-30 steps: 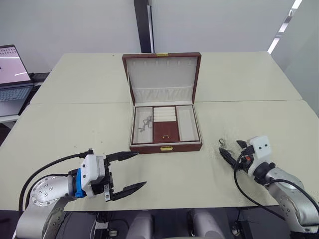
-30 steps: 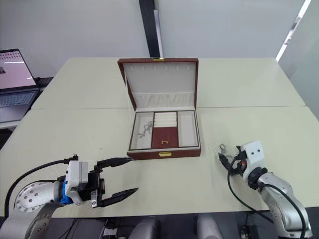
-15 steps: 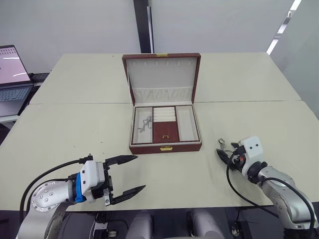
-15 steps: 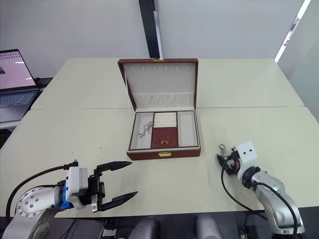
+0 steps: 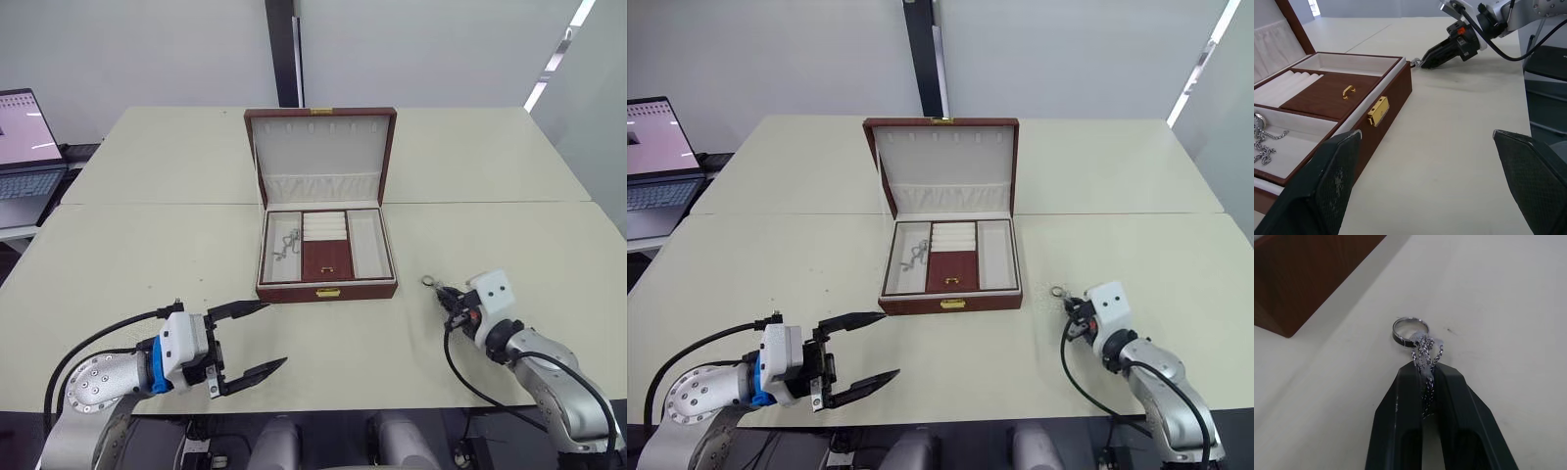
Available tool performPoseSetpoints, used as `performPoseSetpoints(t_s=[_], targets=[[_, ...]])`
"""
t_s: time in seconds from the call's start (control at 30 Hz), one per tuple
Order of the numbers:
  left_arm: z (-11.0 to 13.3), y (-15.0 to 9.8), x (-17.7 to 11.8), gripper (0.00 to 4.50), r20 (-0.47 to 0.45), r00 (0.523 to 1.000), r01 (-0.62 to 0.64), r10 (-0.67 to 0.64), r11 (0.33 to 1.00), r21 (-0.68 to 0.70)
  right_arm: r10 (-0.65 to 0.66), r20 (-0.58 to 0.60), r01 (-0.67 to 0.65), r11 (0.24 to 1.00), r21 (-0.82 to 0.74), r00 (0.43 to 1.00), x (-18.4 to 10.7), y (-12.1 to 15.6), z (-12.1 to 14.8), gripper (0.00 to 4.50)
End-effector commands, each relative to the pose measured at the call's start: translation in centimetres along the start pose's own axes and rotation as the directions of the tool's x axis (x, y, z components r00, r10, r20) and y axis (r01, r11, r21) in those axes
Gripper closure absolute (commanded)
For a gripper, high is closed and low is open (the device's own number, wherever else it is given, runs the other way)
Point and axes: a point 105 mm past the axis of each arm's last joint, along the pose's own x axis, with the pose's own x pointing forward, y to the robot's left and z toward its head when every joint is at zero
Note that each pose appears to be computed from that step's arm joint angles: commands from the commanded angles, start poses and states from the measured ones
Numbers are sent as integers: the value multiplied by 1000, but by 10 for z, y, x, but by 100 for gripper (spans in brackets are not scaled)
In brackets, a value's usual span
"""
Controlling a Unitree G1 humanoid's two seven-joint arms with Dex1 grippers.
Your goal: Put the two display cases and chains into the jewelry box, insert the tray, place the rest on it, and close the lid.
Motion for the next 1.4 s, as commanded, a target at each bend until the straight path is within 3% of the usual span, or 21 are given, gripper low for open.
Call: performPoseSetpoints(t_s=[0.03,0.33,0.53,0.9,1.13,1.4], targets=[[6,2,2,0,30,999,-13,12,1000,21,-26,6,26,1000,-3,1000,-4,-10,1,449],[8,5,3,0,46,998,-46,45,999,11,98,169,-97,995,-17,981,-10,-5,49,449],[8,9,2,0,51,994,-96,96,995,3,224,276,-223,974,-33,935,-10,15,96,449],[9,14,-6,0,56,972,-226,227,974,-32,328,402,-342,939,-39,855,2,42,159,449],[7,13,-9,0,56,953,-293,297,954,-64,374,386,-379,923,-65,843,13,54,166,449],[7,7,-7,0,51,941,-327,333,940,-98,376,333,-378,924,-62,865,34,60,154,449]])
